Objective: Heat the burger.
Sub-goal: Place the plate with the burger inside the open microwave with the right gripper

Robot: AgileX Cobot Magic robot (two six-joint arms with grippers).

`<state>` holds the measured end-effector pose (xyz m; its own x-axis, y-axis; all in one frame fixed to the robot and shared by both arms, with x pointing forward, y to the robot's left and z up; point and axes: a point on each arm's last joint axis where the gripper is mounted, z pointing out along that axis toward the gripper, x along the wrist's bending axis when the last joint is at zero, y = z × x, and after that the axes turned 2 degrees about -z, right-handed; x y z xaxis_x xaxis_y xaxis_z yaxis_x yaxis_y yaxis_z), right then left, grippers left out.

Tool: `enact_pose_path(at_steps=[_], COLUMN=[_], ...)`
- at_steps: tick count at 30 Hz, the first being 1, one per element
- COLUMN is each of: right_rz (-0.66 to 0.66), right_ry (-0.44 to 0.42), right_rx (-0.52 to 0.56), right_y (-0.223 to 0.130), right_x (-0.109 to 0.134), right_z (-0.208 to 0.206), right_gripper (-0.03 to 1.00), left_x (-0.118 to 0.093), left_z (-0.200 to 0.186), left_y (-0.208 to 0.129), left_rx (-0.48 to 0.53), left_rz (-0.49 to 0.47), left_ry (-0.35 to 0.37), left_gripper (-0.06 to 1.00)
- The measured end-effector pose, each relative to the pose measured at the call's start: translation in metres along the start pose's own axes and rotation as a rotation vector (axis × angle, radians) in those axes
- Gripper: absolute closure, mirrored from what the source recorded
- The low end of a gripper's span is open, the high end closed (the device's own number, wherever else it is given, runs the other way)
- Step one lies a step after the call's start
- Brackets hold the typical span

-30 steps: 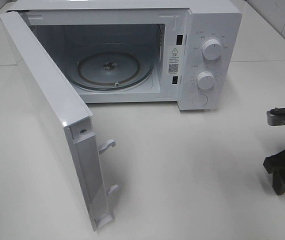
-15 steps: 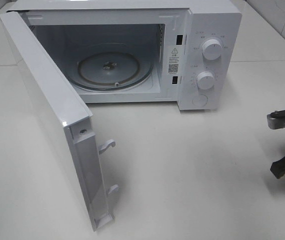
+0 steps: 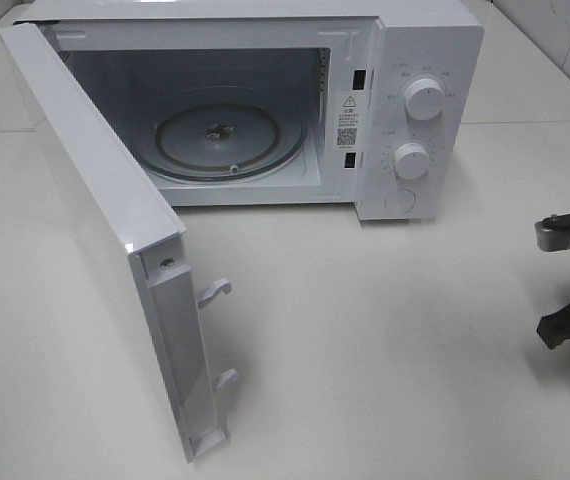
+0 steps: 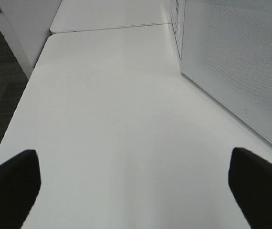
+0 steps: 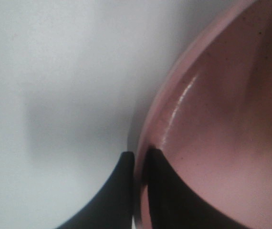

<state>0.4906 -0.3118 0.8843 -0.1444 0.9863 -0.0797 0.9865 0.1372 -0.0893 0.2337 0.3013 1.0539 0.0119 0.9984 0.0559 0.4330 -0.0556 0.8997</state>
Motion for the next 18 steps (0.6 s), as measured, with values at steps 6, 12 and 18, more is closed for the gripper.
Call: enact_pose_path(at_steps=[6,12,18], right_rz=[0.014,-0.052,-0.104], right_ry=[-0.004,-0.042,-0.061], right_rx=[-0.011,-0.022,-0.066], right_y=[0.001,0.004,0.004], right_x=[0.002,0.017,0.032], right_z=[0.000,-0.003,-0.014], right_gripper=[0.89,0.89,0.92], left_x=[0.000,0.000,0.000], left_z=[0.000,0.000,0.000], left_y=[0.000,0.000,0.000], left_rx=[0.000,0.000,0.000], left_rz=[0.000,0.000,0.000], left_ry=[0.000,0.000,0.000], left_gripper=[-0.05,-0.05,-0.05])
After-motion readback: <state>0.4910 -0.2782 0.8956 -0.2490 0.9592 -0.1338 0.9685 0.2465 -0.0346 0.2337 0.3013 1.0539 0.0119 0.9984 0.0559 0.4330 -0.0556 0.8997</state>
